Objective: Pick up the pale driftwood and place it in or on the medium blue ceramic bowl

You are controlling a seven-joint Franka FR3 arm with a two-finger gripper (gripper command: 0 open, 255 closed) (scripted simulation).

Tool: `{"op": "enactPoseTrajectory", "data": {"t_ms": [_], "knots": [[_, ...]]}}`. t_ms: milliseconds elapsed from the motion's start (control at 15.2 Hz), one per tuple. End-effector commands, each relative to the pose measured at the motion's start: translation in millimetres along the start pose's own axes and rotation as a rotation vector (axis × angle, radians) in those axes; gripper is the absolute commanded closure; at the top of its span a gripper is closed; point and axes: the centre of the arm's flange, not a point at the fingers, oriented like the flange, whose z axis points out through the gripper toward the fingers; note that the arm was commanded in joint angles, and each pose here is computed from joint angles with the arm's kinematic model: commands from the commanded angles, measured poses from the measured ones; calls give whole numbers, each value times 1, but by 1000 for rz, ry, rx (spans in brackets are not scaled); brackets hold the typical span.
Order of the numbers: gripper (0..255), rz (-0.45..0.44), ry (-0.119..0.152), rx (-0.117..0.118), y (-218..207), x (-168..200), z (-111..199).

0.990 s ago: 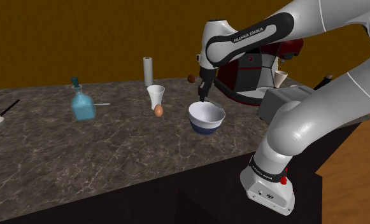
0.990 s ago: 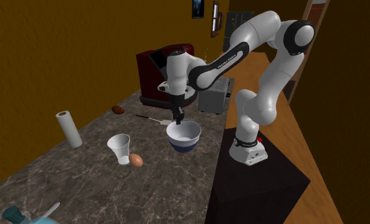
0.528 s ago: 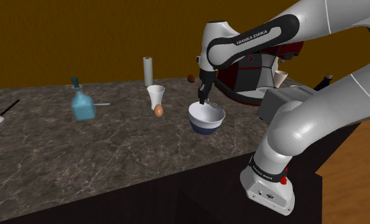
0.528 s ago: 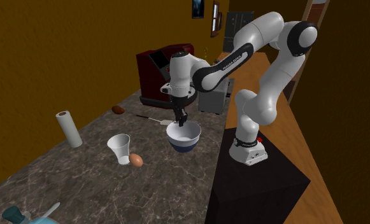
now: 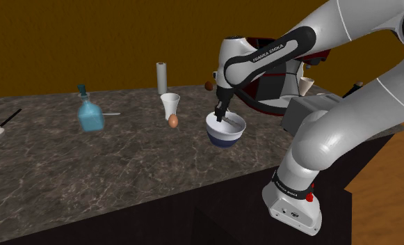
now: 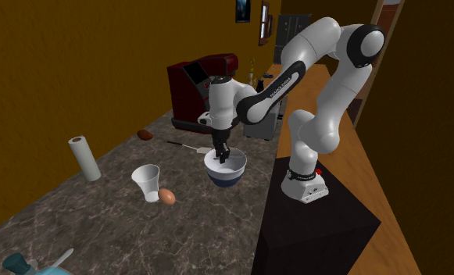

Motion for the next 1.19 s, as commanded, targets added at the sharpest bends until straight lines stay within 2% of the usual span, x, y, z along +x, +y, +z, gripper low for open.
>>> {"op": "enactPoseTrajectory", "data": {"t_ms": [0,528,594,924,1122], "knots": [[255,0,1,0,0,0,10],[255,0,1,0,-1,0,14],[0,0,1,0,-1,0,14],[0,0,1,0,-1,0,14],[0,0,1,0,-1,0,-25]]}}
